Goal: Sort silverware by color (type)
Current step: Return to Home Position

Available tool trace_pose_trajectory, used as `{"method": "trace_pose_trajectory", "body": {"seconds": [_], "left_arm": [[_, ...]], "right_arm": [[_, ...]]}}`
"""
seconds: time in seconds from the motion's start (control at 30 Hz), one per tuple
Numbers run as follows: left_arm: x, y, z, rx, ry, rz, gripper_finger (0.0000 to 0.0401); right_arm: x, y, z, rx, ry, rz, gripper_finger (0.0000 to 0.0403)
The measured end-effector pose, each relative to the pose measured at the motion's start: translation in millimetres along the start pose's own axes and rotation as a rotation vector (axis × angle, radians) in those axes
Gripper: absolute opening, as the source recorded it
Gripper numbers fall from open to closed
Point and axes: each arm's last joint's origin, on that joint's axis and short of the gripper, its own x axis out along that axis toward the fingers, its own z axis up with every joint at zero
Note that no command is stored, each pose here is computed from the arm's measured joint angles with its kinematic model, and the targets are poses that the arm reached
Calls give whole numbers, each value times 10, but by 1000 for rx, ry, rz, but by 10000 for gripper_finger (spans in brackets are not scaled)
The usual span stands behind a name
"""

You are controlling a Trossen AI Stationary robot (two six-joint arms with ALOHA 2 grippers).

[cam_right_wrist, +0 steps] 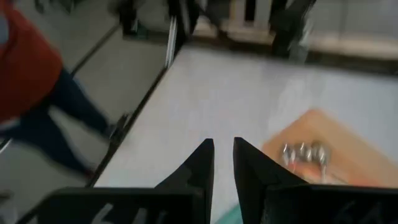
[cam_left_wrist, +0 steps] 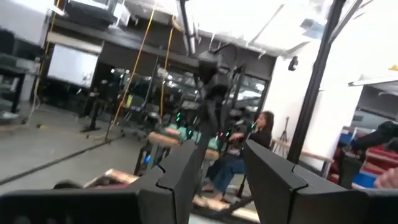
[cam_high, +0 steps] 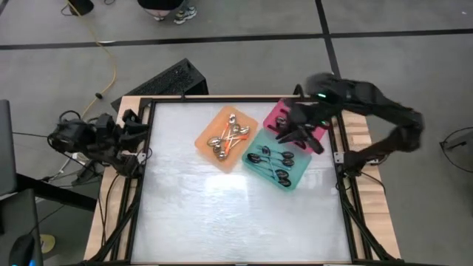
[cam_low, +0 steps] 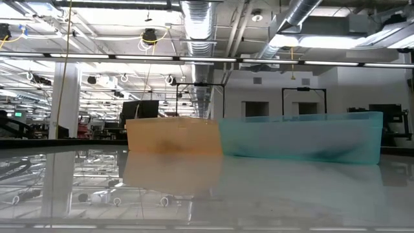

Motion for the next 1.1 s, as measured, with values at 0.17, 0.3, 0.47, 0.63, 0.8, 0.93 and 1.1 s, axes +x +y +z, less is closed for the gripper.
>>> {"method": "trace_pose_trajectory", "body": {"seconds": [0.17, 0.3, 0.47, 0.63, 0.8, 0.93, 1.1], "left_arm": [[20, 39, -246, -25, -4, 30, 121], [24, 60, -319, -24, -21, 67, 121], [24, 71, -326, -8, -18, 102, 121], [23, 84, -356, -4, 6, 137, 121], [23, 97, -412, 11, 44, 155, 121], [49, 111, -583, 7, 63, 156, 121], [75, 148, -912, -48, 91, 152, 121]], "right_arm": [[-122, 145, -506, 20, -268, -82, 70], [-219, 245, -943, 75, -446, -167, 70], [-387, 441, -1423, 90, -593, -247, 70], [-426, 585, -1850, 90, -684, -267, 70], [-410, 664, -2202, 104, -756, -299, 70], [-367, 699, -2411, 118, -799, -285, 70], [-210, 652, -2589, 173, -777, -267, 70]]}}
